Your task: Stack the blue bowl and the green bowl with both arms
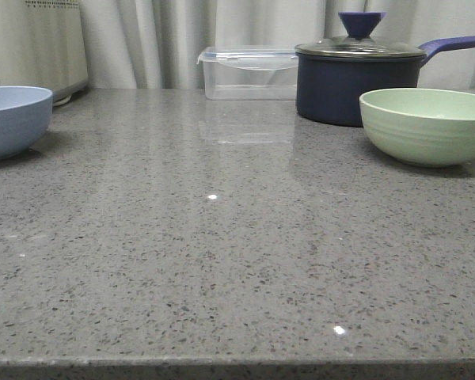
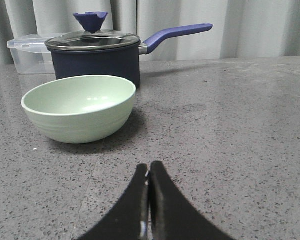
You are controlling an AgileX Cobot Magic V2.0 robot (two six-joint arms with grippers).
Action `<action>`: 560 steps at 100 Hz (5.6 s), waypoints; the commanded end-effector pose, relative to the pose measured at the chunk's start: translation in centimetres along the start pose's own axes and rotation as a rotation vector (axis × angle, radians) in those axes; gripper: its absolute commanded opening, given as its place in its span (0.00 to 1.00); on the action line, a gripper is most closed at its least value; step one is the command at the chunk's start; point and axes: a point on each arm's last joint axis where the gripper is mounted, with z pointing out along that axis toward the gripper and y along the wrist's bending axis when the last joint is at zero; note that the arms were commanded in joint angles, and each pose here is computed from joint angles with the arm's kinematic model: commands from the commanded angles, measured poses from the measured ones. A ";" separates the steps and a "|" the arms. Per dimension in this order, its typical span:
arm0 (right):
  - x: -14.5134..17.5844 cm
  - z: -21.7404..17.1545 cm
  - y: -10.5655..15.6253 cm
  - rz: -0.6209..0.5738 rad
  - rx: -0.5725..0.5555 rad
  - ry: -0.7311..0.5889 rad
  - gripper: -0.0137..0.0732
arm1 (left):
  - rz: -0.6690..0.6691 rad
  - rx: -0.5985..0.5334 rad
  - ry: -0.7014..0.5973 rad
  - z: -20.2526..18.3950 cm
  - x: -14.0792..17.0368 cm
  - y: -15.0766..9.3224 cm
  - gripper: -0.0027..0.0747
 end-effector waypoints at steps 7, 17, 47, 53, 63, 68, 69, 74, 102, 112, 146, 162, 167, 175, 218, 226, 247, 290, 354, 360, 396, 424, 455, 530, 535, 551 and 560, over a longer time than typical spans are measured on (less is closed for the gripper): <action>-0.9 -0.1 0.1 -0.010 -0.014 -0.100 0.07 | -0.015 -0.002 -0.073 -0.1 0.5 0.1 0.01; -0.9 -0.1 0.1 -0.010 -0.014 -0.100 0.07 | -0.015 -0.002 -0.073 -0.1 0.5 0.1 0.01; -1.0 -0.1 0.2 -0.010 -0.016 -0.108 0.07 | -0.015 -0.003 -0.082 -0.1 0.4 0.1 0.01; -1.1 -0.1 0.2 -0.010 -0.017 -0.117 0.07 | -0.015 -0.003 -0.082 -0.1 0.4 0.1 0.01; -1.2 -0.2 0.2 -0.010 -0.019 -0.127 0.07 | -0.015 -0.003 -0.082 -0.1 0.4 0.1 0.01; -1.2 -0.2 0.2 -0.010 -0.021 -0.135 0.07 | -0.015 -0.003 -0.082 -0.1 0.4 0.1 0.01; -1.2 -0.2 0.2 -0.010 -0.021 -0.137 0.07 | -0.015 -0.003 -0.082 -0.1 0.4 0.1 0.01; -1.3 -0.2 0.2 -0.010 -0.022 -0.142 0.07 | -0.015 -0.003 -0.083 -0.1 0.3 0.1 0.01; -2.7 -0.4 0.4 -0.001 -0.033 -0.213 0.07 | -0.016 0.000 -0.150 -0.6 -2.2 0.0 0.01; -3.8 -0.5 0.4 -0.001 -0.021 -0.158 0.07 | -0.023 0.010 -0.108 -0.9 -3.8 -0.1 0.01; -9.3 1.0 0.8 0.000 0.023 0.083 0.07 | -0.022 0.025 -0.022 0.1 -11.1 -0.4 0.01; -11.2 2.8 1.0 0.000 0.031 0.144 0.07 | -0.021 0.028 0.032 1.7 -14.0 -0.5 0.01; -11.6 3.4 1.0 0.000 0.032 0.157 0.07 | -0.021 0.030 0.065 2.3 -14.5 -0.5 0.04; -12.2 4.3 1.1 -0.001 0.035 0.182 0.10 | -0.021 0.031 0.099 3.3 -15.1 -0.6 0.14; -12.8 5.7 1.1 -0.001 0.043 0.243 0.70 | -0.023 0.024 0.100 5.3 -15.7 -0.5 0.59; -12.6 5.8 1.1 -0.001 0.041 0.233 0.69 | -0.023 0.024 0.100 5.3 -15.7 -0.5 0.59; -13.6 6.2 1.3 0.010 0.033 0.193 0.69 | -0.023 0.024 0.110 5.4 -15.4 -0.5 0.59; -17.8 14.3 1.6 0.010 0.067 0.413 0.64 | -0.023 0.024 0.112 5.5 -15.4 -0.5 0.59; -14.3 25.9 2.0 -0.005 0.105 0.856 0.63 | -0.023 0.024 0.112 5.5 -15.4 -0.5 0.59; -13.9 26.4 2.3 -0.006 0.101 0.882 0.63 | -0.023 0.024 0.112 5.5 -15.4 -0.5 0.59; -11.1 28.6 2.7 0.031 0.091 0.994 0.63 | -0.024 0.023 0.126 5.8 -15.3 -0.5 0.59; -10.1 29.2 2.7 0.037 0.092 1.016 0.46 | -0.024 0.023 0.126 5.8 -15.3 -0.5 0.59; -10.1 29.2 2.7 0.037 0.092 1.018 0.07 | -0.024 0.023 0.126 5.8 -15.3 -0.5 0.59; -11.4 29.1 15.8 -0.007 -0.366 0.985 0.07 | -0.024 0.024 0.132 5.8 -15.2 -0.5 0.59; -11.2 29.3 17.0 -0.016 -0.392 0.976 0.07 | -0.024 0.024 0.132 5.8 -15.2 -0.5 0.59; -10.5 30.3 19.8 -0.026 -0.446 0.966 0.07 | -0.024 0.024 0.132 5.8 -15.2 -0.5 0.59; -10.7 30.9 20.4 0.001 -0.462 0.956 0.07 | -0.024 0.024 0.132 5.8 -15.2 -0.5 0.59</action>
